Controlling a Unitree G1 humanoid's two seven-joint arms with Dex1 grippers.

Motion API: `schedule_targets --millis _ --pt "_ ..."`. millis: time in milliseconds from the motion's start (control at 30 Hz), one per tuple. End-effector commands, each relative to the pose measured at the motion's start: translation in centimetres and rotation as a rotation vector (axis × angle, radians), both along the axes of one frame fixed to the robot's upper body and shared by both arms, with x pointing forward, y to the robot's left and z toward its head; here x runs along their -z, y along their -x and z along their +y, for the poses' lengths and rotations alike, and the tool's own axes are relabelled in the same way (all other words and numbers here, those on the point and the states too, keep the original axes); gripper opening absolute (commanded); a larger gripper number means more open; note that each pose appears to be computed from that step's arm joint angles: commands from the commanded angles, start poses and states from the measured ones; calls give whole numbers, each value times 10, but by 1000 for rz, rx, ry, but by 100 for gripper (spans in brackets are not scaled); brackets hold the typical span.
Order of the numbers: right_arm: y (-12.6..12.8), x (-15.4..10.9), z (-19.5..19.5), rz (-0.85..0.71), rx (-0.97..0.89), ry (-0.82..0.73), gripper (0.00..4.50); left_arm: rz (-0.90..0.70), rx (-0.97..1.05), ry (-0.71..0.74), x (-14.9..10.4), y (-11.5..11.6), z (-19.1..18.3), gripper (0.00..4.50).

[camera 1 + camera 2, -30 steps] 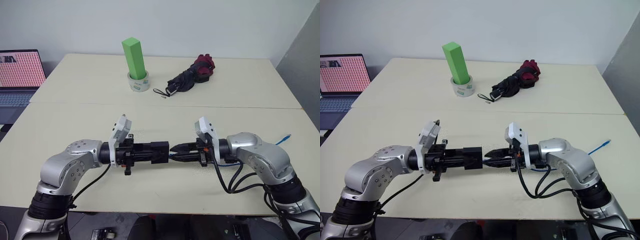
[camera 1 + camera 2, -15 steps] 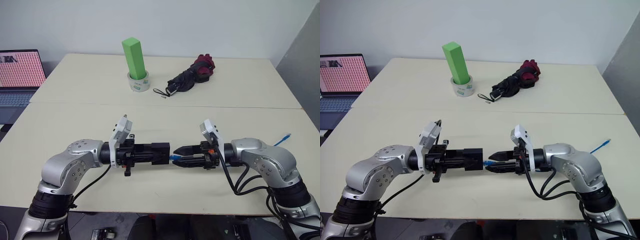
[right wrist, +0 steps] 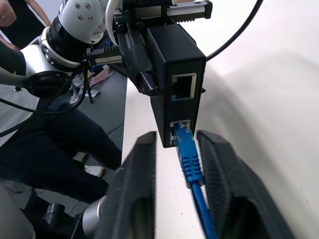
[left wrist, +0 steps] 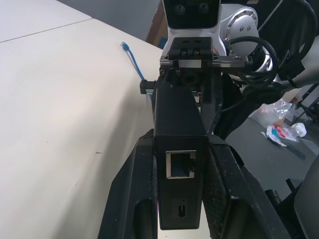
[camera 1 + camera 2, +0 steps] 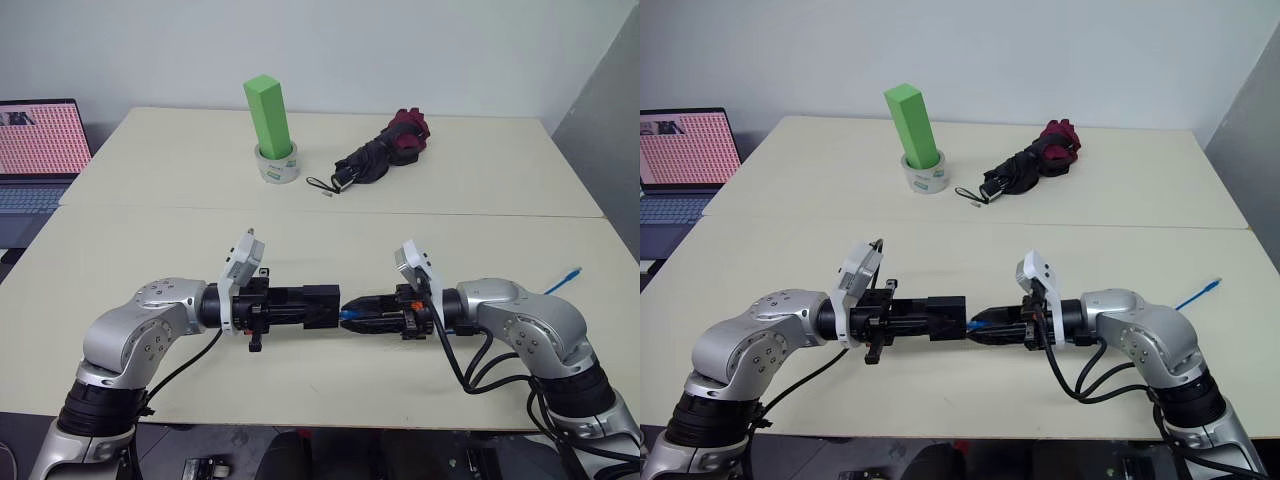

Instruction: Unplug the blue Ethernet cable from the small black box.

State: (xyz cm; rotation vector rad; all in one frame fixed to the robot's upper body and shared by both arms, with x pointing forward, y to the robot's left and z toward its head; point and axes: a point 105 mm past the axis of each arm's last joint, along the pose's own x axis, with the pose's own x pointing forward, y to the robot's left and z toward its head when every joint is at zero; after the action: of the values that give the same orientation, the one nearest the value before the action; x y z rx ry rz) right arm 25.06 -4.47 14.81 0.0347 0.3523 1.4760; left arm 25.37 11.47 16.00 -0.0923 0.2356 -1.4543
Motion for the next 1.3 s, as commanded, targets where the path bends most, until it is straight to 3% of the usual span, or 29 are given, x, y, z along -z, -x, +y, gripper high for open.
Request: schedule_targets --millis 33,867,933,1133,1200,1300 --pt "3 -7 2 -47 -34 -5 17 -36 17 8 -6 2 -4 77" --pt "-10 -3 -26 -78 7 99 5 -75 8 -114 9 0 13 77" --pt "-22 -5 -30 -122 69 96 5 -78 -6 -117 9 -1 15 77" --pt "-125 -12 -57 -459 627 176 5 -104 -109 -141 16 -12 24 77" --pt "-149 -10 -66 -511 770 213 75 -125 -147 -148 19 -17 24 77" --pt "-164 -9 -69 -556 840 228 134 -144 -174 -153 22 -20 23 77"
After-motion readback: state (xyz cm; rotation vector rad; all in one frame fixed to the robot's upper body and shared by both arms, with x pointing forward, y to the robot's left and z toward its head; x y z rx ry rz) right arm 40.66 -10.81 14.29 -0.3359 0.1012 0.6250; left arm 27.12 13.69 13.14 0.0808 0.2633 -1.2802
